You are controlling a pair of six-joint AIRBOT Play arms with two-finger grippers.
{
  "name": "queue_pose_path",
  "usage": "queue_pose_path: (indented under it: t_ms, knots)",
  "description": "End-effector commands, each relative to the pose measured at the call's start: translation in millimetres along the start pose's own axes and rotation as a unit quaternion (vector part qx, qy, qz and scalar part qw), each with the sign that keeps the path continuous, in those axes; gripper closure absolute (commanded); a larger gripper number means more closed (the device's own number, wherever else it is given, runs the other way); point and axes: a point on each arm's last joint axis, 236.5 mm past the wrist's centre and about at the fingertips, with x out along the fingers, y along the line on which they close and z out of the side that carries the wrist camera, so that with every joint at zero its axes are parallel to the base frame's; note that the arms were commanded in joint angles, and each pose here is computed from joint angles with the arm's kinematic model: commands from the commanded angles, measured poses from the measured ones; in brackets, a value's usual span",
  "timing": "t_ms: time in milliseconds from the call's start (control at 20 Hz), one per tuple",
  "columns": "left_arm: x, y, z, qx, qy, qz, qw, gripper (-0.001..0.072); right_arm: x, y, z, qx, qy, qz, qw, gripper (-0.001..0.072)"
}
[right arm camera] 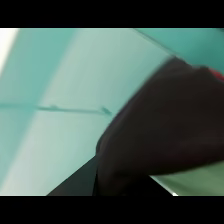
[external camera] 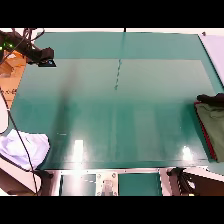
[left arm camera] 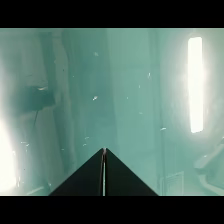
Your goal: Fold the shirts.
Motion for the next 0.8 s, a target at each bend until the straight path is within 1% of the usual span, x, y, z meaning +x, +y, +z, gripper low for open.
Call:
queue_pose_path:
  t_ms: [0,100,200,350,400,500,600,650,700,750]
  knots:
    - [0,-1,-4,0.0,0.008,-0.001,1.0,0.0679,1,-76,-33,0.074,0.04,-0.126,0.988,0.0687]
    - [0,-1,-5,0.0,0.011,-0.002,1.0,0.0679,5,-119,-57,0.115,0.067,-0.189,0.973,0.0687]
    - [0,-1,-7,0.0,0.015,-0.003,1.0,0.0679,5,-158,-79,0.135,0.093,-0.242,0.956,0.0687]
    - [0,-2,-7,0.0,0.014,-0.004,1.0,0.0679,7,-195,-111,0.155,0.132,-0.288,0.936,0.0685]
    - [0,-2,-7,0.0,0.014,-0.004,1.0,0.0678,6,-206,-120,0.162,0.144,-0.302,0.929,0.0601]
    - [0,-2,-7,-0.001,0.014,-0.004,1.0,0.0678,3,-218,-128,0.167,0.156,-0.319,0.92,0.013]
    - [0,-2,-7,-0.001,0.014,-0.004,1.0,0.0678,-1,-213,-122,0.164,0.152,-0.317,0.922,0.0126]
    - [0,-2,-7,0.0,0.014,-0.004,1.0,0.0679,-4,-205,-117,0.159,0.149,-0.313,0.924,0.0157]
    - [0,-2,-6,0.0,0.013,-0.003,1.0,0.0679,-8,-193,-110,0.149,0.146,-0.309,0.928,0.0237]
    - [-1,-2,-5,-0.002,0.01,-0.003,1.0,0.068,-8,-177,-100,0.14,0.137,-0.298,0.934,0.0434]
